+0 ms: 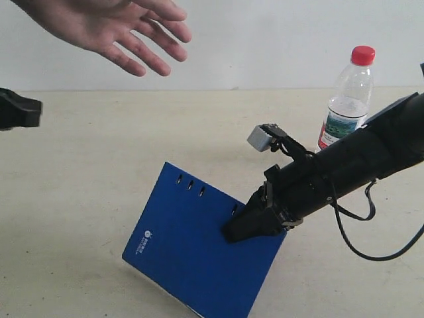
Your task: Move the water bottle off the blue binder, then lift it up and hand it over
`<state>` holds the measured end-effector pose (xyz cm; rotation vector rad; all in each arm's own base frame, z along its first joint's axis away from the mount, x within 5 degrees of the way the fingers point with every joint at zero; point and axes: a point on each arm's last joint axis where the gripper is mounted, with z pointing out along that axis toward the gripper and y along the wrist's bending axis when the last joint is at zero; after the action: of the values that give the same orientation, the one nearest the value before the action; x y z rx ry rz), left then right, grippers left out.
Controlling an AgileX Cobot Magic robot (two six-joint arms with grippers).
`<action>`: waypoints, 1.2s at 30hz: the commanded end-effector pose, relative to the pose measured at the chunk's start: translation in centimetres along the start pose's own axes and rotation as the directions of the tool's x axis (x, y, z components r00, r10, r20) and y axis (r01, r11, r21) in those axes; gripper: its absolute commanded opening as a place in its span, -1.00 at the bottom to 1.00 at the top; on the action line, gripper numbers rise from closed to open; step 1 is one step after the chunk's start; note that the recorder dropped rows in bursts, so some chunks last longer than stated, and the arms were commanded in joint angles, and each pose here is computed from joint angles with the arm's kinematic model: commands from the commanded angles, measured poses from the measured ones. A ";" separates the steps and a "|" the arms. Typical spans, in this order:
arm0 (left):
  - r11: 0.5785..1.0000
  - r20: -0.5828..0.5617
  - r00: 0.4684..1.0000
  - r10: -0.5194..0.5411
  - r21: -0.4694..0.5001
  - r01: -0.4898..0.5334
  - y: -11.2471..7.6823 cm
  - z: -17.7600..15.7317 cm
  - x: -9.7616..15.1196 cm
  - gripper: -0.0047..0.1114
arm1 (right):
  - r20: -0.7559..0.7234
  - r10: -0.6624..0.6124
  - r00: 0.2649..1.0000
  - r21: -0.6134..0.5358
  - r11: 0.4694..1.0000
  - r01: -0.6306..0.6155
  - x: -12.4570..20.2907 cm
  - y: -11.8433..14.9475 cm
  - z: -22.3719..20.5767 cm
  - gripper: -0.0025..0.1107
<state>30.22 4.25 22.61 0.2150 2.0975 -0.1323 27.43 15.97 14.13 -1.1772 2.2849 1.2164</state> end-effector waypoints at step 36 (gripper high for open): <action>0.840 0.352 0.914 -0.204 -0.416 0.348 -6.1 -16.8 14.3 -0.84 | 0.043 -0.265 0.963 0.277 0.930 0.243 1.5 15.6 -11.2 -0.96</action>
<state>7.76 2.91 18.96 -0.3830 1.7970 0.2028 17.01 11.51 27.52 -1.2809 2.0627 0.7904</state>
